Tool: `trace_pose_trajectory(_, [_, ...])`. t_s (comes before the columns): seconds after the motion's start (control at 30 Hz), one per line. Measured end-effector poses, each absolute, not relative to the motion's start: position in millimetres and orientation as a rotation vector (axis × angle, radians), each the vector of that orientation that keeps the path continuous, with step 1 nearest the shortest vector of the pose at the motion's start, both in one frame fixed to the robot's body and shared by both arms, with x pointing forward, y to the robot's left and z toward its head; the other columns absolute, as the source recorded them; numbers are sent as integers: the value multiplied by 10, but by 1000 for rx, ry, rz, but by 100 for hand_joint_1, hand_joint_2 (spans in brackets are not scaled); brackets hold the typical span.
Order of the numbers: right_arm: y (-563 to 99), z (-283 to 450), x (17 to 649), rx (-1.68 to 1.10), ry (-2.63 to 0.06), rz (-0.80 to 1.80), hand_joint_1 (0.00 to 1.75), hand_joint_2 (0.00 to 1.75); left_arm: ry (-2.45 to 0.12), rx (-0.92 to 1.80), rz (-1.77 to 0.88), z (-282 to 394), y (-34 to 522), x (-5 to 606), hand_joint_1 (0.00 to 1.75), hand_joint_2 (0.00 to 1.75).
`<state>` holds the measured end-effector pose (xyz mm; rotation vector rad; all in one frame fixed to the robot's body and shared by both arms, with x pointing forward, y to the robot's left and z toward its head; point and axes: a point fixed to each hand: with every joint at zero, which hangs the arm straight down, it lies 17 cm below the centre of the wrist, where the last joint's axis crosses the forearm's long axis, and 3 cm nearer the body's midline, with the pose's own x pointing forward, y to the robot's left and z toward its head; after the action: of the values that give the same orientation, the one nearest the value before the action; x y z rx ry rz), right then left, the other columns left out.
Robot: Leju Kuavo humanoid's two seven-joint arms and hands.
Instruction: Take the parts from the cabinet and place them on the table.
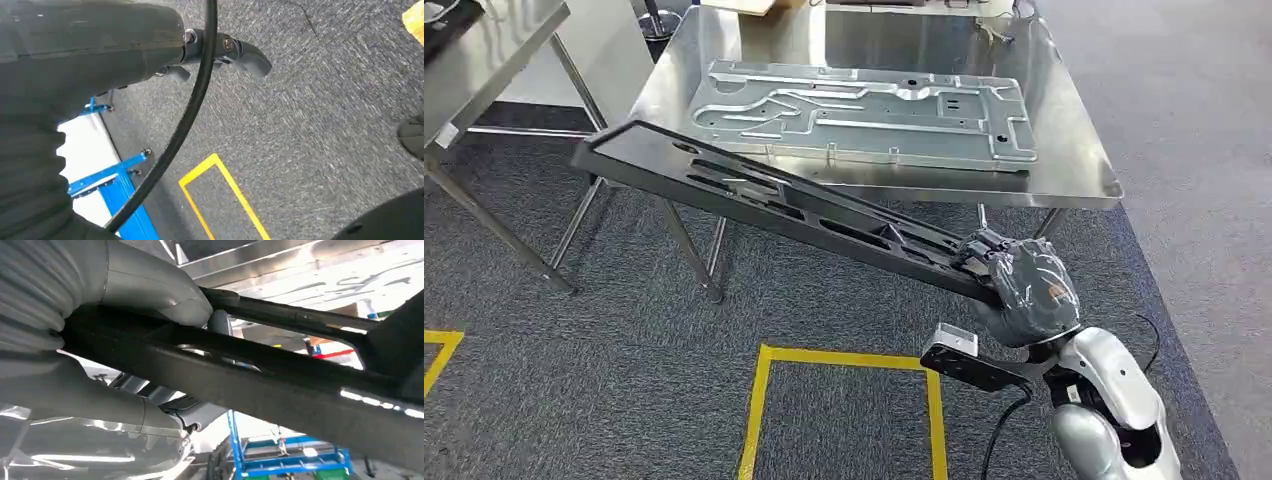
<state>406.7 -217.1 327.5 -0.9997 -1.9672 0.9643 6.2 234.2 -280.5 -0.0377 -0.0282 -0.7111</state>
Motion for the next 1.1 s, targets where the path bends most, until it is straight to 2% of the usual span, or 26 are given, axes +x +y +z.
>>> trace_pose_trajectory(1.1, [-2100, 3215, 4135, -1016, -1941, 1011, 175, 175, -21, -45, -696, -2805, 2327, 14, 0, 175])
